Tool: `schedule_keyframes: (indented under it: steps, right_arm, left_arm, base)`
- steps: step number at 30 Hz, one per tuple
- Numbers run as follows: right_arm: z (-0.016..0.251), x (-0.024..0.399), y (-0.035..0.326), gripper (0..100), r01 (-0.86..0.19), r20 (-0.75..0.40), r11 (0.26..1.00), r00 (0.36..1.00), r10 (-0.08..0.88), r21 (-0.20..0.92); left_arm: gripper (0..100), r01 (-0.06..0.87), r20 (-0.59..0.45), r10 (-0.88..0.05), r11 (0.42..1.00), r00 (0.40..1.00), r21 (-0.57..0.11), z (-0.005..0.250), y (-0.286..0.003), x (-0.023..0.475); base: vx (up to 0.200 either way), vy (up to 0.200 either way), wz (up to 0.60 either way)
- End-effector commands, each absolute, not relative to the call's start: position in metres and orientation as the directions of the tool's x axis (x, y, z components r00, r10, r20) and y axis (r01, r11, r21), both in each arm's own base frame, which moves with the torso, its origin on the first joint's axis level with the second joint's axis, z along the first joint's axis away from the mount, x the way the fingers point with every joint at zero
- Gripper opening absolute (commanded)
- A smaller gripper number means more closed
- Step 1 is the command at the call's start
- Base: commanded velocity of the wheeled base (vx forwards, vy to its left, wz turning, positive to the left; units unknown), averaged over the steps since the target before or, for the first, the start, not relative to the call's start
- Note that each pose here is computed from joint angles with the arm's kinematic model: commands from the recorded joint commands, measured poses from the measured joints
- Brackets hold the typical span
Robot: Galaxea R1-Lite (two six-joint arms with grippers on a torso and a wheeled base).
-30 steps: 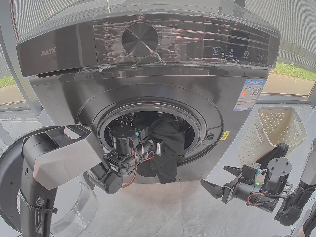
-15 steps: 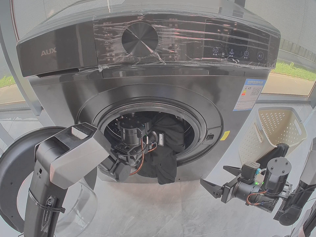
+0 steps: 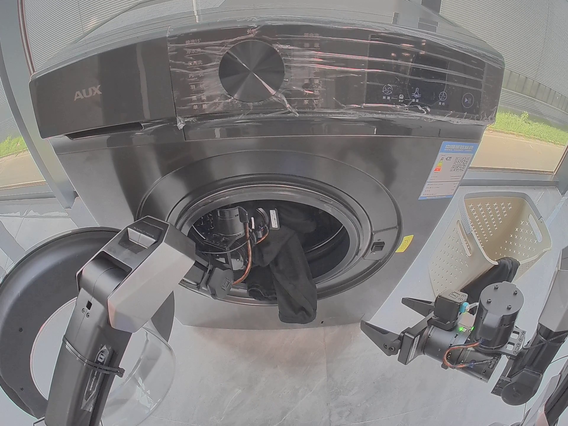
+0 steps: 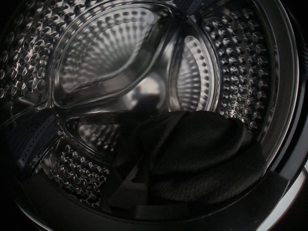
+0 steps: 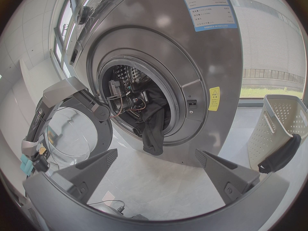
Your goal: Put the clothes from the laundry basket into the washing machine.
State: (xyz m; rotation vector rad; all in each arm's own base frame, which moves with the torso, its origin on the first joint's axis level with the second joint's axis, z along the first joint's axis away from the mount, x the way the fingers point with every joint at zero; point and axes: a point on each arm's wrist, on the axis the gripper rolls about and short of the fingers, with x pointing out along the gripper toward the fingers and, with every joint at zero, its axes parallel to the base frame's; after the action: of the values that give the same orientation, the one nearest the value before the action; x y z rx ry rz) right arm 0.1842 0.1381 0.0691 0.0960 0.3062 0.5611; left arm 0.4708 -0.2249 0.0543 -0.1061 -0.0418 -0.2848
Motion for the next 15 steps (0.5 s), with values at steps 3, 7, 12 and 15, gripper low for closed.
schedule_keyframes:
  steps: [3,7,12,15]
  right_arm:
    - [0.068,0.185,0.138,100,-0.507,-0.262,0.844,0.803,0.536,0.172]
    - [0.069,0.185,0.138,100,-0.508,-0.259,0.844,0.803,0.536,0.173]
    - [0.069,0.185,0.138,100,-0.507,-0.259,0.844,0.803,0.536,0.174]
    - [0.069,0.184,0.138,100,-0.510,-0.259,0.842,0.802,0.539,0.175]
  left_arm:
    - [100,0.278,0.053,-0.273,0.954,0.960,-0.112,0.052,-0.224,0.472]
    - [100,0.288,0.050,-0.284,0.948,0.958,-0.134,0.058,-0.227,0.467]
    - [100,0.326,-0.049,-0.333,0.937,0.942,-0.123,0.071,-0.229,0.439]
    - [100,0.366,-0.120,-0.378,0.924,0.918,-0.112,0.063,-0.232,0.421]
  base:
    - [0.000,0.000,0.00]
    - [0.000,0.000,0.00]
    - [0.000,0.000,0.00]
    - [0.000,0.000,0.00]
